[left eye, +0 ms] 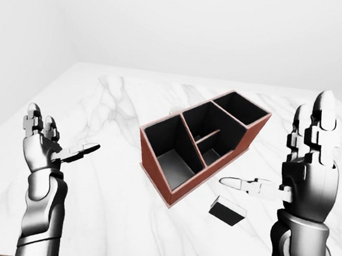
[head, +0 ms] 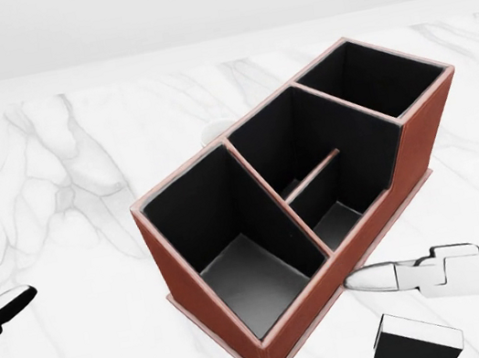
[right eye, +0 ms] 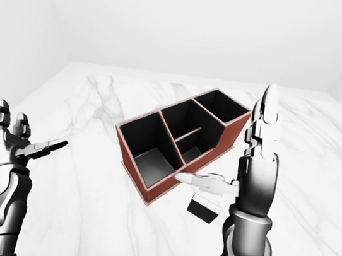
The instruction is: Pick up the book and place it in the left compartment of the caddy.
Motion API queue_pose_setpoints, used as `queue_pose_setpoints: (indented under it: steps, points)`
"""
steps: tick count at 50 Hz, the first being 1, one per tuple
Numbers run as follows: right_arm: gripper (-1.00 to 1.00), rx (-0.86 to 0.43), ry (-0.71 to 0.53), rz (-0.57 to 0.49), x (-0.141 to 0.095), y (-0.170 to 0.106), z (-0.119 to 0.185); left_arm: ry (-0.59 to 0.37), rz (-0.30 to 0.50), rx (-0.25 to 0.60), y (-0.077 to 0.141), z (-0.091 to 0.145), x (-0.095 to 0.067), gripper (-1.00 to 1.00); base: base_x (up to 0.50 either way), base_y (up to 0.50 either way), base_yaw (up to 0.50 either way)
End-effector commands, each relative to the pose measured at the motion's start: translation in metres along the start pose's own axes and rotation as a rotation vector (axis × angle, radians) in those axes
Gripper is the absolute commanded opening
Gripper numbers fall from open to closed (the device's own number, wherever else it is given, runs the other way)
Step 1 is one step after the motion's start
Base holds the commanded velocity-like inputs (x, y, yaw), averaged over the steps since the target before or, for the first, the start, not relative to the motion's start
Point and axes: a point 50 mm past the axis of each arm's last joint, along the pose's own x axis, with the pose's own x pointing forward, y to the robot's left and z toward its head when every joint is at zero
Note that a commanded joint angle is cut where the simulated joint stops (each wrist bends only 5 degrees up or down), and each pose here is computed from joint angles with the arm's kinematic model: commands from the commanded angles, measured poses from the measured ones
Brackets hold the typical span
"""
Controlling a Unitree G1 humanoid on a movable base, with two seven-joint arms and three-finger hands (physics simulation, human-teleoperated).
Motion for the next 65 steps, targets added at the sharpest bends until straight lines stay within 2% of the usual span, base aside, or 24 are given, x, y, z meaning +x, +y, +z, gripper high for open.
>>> queue_pose_setpoints:
  steps: [1, 8, 14, 20, 22, 24, 26, 37, 54, 56, 65]
  points:
    - [1.00, -0.091, -0.009, 0.030, -0.009, -0.007, 0.009, 0.009, -0.007, 0.003, -0.004, -0.003, -0.002, 1.00, 0.00, 0.00, 0.00]
    - [1.00, -0.150, 0.002, 0.064, -0.012, -0.007, 0.010, 0.010, -0.008, 0.004, -0.004, -0.003, -0.001, 1.00, 0.00, 0.00, 0.00]
    - [1.00, -0.236, 0.114, 0.131, -0.021, -0.007, -0.007, 0.012, -0.007, 0.004, -0.003, -0.004, -0.002, 1.00, 0.00, 0.00, 0.00]
    - [1.00, -0.265, 0.139, 0.138, -0.024, -0.008, -0.008, 0.012, -0.005, 0.003, -0.003, -0.004, -0.003, 1.00, 0.00, 0.00, 0.00]
    - [1.00, -0.289, 0.204, 0.150, -0.029, -0.009, -0.020, 0.014, -0.005, 0.005, -0.003, -0.004, -0.004, 1.00, 0.00, 0.00, 0.00]
    - [1.00, -0.295, 0.191, 0.159, -0.028, -0.008, -0.017, 0.015, -0.005, 0.003, -0.002, -0.004, -0.004, 1.00, 0.00, 0.00, 0.00]
    - [1.00, -0.299, 0.165, 0.158, -0.026, -0.007, -0.011, 0.015, -0.005, 0.004, -0.002, -0.004, -0.002, 1.00, 0.00, 0.00, 0.00]
    - [1.00, -0.346, 0.238, 0.169, -0.033, -0.015, -0.020, 0.013, -0.007, 0.002, -0.003, -0.004, -0.003, 1.00, 0.00, 0.00, 0.00]
    - [1.00, -0.417, 0.409, 0.163, -0.049, -0.028, -0.046, 0.013, -0.011, 0.003, -0.004, -0.004, -0.002, 1.00, 0.00, 0.00, 0.00]
    - [1.00, -0.423, 0.473, 0.151, -0.057, -0.033, -0.057, 0.010, -0.011, 0.004, -0.003, -0.003, -0.003, 1.00, 0.00, 0.00, 0.00]
    - [1.00, -0.459, 0.447, 0.185, -0.052, -0.031, -0.049, 0.008, -0.015, 0.006, -0.004, -0.002, -0.001, 1.00, 0.00, 0.00, 0.00]
